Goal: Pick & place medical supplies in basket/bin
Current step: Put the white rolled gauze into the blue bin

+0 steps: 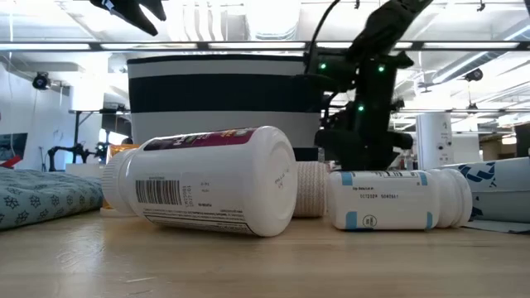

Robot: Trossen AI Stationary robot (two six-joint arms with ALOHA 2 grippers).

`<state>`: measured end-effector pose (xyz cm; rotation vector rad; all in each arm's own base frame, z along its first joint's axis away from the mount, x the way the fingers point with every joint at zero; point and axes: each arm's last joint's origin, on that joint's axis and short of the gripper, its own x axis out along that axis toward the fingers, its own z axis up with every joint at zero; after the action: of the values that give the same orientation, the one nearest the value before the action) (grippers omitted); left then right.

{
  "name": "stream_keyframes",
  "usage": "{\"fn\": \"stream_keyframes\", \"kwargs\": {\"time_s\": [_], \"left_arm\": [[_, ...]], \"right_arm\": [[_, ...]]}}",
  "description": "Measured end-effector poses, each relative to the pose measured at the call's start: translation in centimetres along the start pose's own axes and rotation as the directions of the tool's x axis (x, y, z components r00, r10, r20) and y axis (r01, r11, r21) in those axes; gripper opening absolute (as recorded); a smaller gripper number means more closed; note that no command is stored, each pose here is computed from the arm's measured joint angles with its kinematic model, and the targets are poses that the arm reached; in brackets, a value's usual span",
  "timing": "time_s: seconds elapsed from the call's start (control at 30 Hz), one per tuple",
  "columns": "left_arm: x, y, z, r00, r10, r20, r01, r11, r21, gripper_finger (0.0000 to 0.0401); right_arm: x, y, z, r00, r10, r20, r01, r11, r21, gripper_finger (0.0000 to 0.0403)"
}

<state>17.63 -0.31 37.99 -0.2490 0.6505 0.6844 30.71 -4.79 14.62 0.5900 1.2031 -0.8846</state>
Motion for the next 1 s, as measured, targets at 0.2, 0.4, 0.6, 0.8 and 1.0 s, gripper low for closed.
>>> {"fn": "stream_keyframes", "kwargs": {"time_s": [0.2, 0.4, 0.6, 0.8, 1.0], "left_arm": [[0.0, -0.1, 0.1, 1.000, -0.004, 0.006, 0.004, 1.000, -0.006, 0.0248], [0.0, 0.0, 0.1, 1.000, -0.004, 0.006, 0.004, 1.000, -0.005, 0.0248], [0.0, 0.0, 0.1, 1.000, -0.003, 0.006, 0.003, 1.000, -0.005, 0.0248], [0.0, 0.0, 0.1, 1.000, -0.003, 0.005, 0.003, 1.000, -0.005, 0.0248], [0.0, 0.0, 0.0, 1.000, -0.003, 0.005, 0.003, 1.000, -0.003, 0.0248]], "right_arm": [[-2.0, 0.8, 1.4, 0.998, -0.053, 0.033, 0.055, 0.998, -0.033, 0.0226], [-2.8, 1.2, 3.0, 0.998, 0.028, 0.049, -0.022, 0.994, -0.104, 0.0228], [-2.4, 1.9, 2.9, 0.990, 0.140, 0.002, -0.138, 0.977, -0.163, 0.0230], [-1.1, 1.8, 2.4, 0.985, 0.170, 0.037, -0.162, 0.975, -0.152, 0.0231], [0.7, 1.6, 1.7, 0.970, 0.222, 0.099, -0.215, 0.973, -0.083, 0.0233]]}}
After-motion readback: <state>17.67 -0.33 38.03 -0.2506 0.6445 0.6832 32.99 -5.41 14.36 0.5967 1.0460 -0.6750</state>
